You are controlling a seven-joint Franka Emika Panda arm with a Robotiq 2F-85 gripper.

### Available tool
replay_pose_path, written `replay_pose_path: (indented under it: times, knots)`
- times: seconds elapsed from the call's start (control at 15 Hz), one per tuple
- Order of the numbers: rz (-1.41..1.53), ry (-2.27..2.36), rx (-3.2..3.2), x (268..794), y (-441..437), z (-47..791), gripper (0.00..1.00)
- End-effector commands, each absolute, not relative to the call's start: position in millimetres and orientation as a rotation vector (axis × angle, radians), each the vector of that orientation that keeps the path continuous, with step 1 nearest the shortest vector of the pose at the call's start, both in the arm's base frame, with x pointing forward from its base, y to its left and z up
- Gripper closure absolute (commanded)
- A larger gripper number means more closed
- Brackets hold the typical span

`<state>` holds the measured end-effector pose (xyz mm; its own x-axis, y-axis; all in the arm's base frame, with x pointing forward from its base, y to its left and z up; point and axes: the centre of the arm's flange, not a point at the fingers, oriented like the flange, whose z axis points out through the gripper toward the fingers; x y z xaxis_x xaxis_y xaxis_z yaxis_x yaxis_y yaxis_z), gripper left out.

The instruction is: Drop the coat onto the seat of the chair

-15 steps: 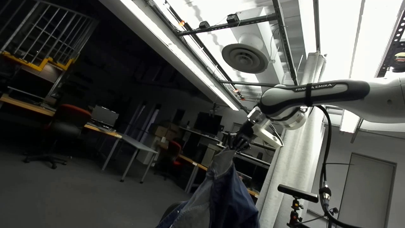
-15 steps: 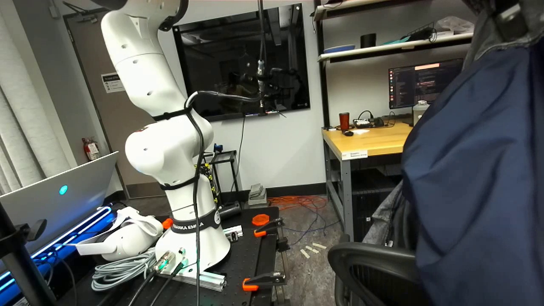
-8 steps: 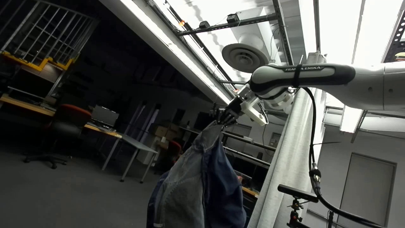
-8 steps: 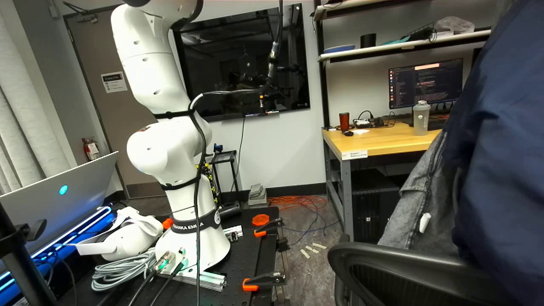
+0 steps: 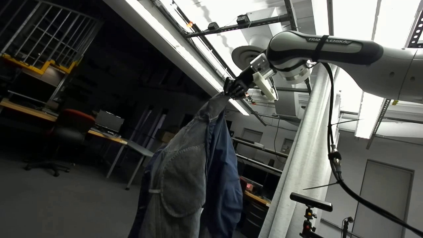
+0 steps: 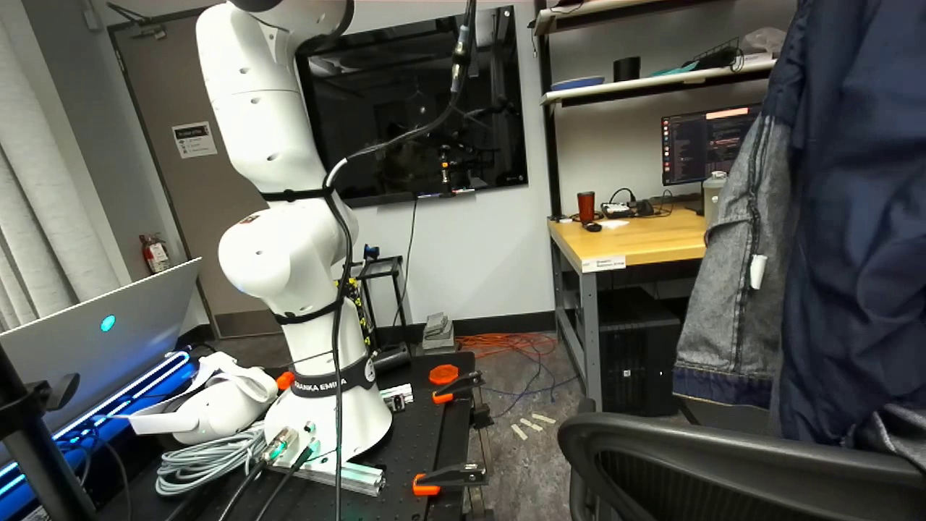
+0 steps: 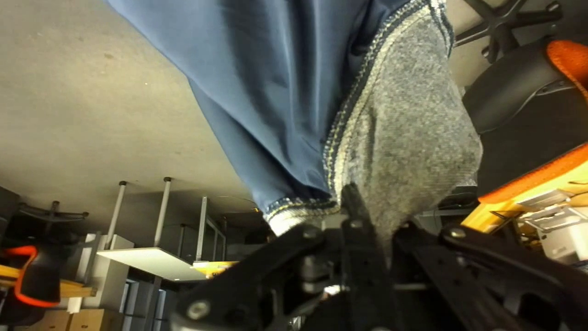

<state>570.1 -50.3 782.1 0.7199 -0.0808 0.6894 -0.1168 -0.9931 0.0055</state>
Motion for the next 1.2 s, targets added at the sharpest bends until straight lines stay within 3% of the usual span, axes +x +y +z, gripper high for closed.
replay_pose_path:
  times: [0.0, 0.6, 1.13]
  knots:
    - [1.23, -0.041, 2.834, 580.2, -23.7, 840.7, 0.99]
    - [1.266, 0.208, 2.873, 575.1, 7.2, 873.5, 0.99]
    - [0.955, 0.079, 2.93, 583.8, -99.8, 746.4, 0.99]
